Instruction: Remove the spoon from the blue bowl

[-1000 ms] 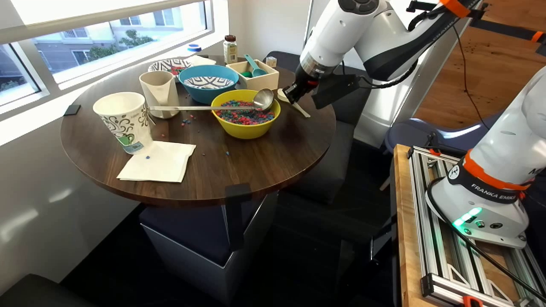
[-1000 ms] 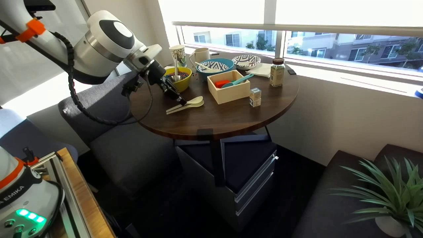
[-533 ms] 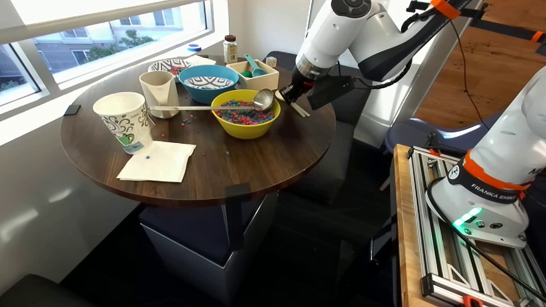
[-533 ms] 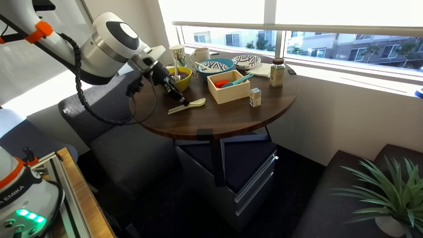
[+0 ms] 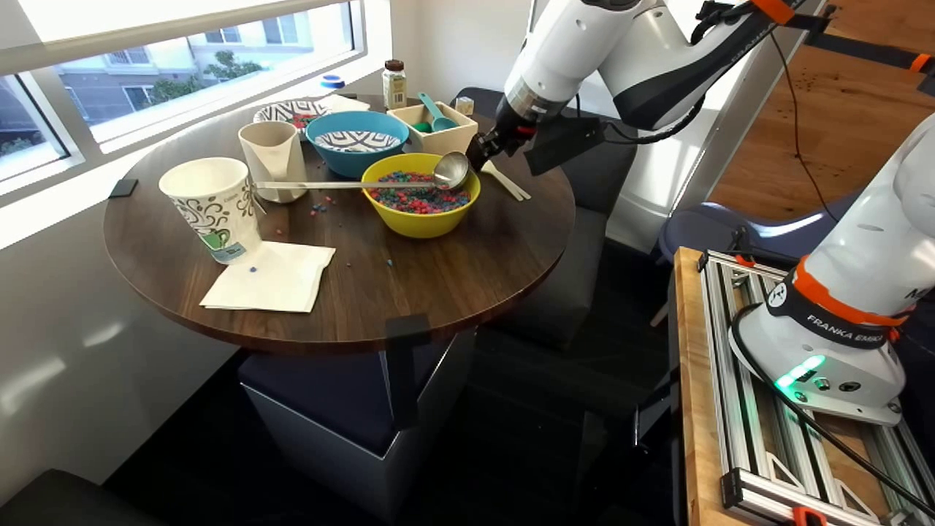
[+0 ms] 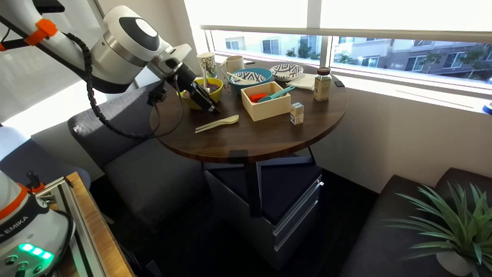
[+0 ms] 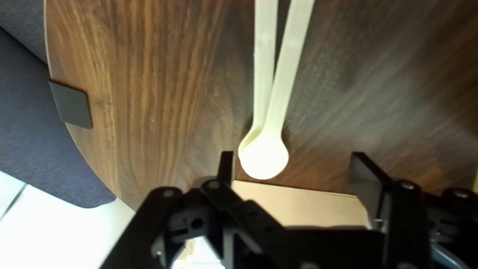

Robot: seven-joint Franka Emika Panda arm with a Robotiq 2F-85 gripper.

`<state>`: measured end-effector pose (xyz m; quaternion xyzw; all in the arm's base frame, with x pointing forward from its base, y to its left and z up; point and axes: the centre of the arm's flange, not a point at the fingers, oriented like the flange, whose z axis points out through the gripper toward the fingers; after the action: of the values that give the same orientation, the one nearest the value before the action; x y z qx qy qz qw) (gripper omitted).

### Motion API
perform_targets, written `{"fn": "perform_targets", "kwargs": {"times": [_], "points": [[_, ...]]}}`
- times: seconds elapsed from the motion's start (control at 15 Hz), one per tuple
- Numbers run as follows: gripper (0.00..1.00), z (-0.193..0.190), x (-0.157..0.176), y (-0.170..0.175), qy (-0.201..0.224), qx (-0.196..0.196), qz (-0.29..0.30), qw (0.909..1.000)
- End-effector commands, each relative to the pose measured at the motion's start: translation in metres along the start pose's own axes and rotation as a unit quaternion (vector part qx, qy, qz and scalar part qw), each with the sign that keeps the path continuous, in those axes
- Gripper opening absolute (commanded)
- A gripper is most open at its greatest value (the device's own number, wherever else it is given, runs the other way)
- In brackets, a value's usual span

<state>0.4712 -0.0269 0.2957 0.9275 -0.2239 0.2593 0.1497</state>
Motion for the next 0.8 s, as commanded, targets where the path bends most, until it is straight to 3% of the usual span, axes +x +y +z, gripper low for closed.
{"fn": "perform_targets", "kwargs": {"times": [0.0, 0.4, 0.73], "points": [[1.00, -0.035, 0.017, 0.009, -0.006, 0.045, -0.004, 0.9990], [1.00, -0.058, 0.067, 0.022, -0.043, 0.125, -0.054, 0.9898], [1.00, -0.095, 0.086, 0.012, -0.034, 0.149, -0.084, 0.9847]]}}
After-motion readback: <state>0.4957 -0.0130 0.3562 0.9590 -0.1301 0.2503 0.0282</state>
